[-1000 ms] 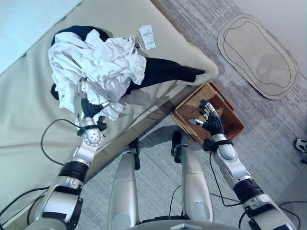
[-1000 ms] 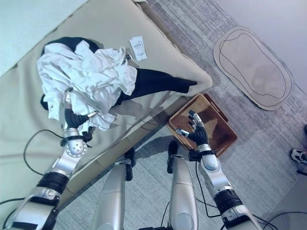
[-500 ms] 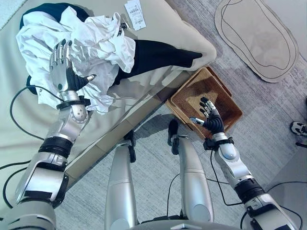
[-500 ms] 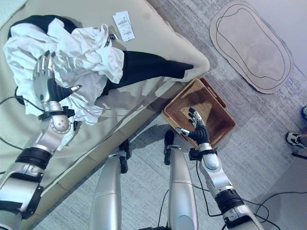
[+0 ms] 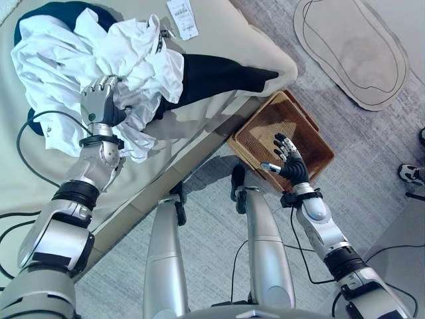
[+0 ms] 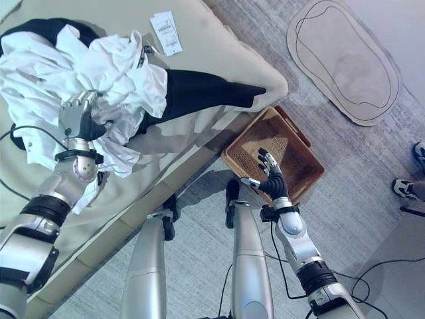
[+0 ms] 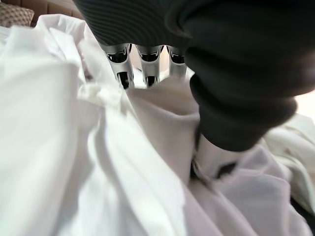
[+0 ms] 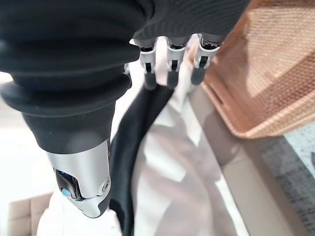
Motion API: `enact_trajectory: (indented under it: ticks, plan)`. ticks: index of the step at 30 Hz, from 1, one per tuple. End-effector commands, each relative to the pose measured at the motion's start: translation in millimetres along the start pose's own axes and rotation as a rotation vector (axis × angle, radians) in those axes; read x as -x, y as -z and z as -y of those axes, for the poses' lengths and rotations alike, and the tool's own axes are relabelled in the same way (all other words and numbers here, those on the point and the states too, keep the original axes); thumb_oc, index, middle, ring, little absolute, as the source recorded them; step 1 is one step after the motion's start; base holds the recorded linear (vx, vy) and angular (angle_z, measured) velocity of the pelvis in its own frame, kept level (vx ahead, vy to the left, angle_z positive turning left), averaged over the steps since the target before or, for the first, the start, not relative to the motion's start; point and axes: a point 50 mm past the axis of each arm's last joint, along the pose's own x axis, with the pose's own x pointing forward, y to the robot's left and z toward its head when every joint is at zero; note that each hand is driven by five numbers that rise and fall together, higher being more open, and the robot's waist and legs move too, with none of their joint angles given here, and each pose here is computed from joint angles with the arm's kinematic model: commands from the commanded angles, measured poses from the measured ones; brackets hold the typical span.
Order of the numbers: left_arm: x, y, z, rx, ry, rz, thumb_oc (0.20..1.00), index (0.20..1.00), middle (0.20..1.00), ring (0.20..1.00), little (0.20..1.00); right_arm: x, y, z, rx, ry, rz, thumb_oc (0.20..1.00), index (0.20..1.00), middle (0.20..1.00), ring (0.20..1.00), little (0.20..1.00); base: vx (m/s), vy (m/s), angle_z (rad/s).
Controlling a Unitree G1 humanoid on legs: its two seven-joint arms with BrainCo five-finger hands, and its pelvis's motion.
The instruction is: Pick up clothes into the bucket
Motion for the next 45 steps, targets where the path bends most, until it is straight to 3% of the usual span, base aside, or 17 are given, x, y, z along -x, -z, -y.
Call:
enact_trajectory:
  ticks: [1, 11, 25, 38, 45]
  plan:
    - [15.7, 21.8, 9.2, -0.066, 0.078, -0.047, 0.200, 0.200, 0.200, 0.200, 0.200, 9.1, -6.9, 0.8, 0.017, -0.032, 0.060, 1.000, 1.000, 1.000, 1.000, 1.000, 0.00, 0.000, 0.00]
    - [35.7, 24.1, 16.6, -0.012, 0.100, -0.034, 0.200, 0.200, 0.200, 0.200, 0.200, 10.7, -1.2, -0.8, 0.020, -0.037, 0.034, 1.000, 1.000, 1.000, 1.000, 1.000, 0.00, 0.001, 0.00]
    - [80.1, -6.2, 16.6, 0.251, 0.078, 0.087, 0.200, 0.200, 0.200, 0.200, 0.200, 19.3, 13.8, 11.1, 0.027, 0.039, -0.040, 1.000, 1.000, 1.000, 1.000, 1.000, 0.07, -0.028, 0.08]
    - [90.9, -43.7, -27.7, 0.477, 0.056, 0.322, 0.200, 0.200, 0.200, 0.200, 0.200, 29.2, 23.5, 16.8, 0.051, 0.040, -0.099, 1.000, 1.000, 1.000, 1.000, 1.000, 0.08, -0.044, 0.12]
    - [82.1, -75.1, -56.0, 0.588, 0.007, 0.486, 0.200, 0.200, 0.200, 0.200, 0.200, 25.7, 15.8, 0.1, 0.092, -0.096, -0.072, 1.000, 1.000, 1.000, 1.000, 1.000, 0.07, -0.032, -0.04]
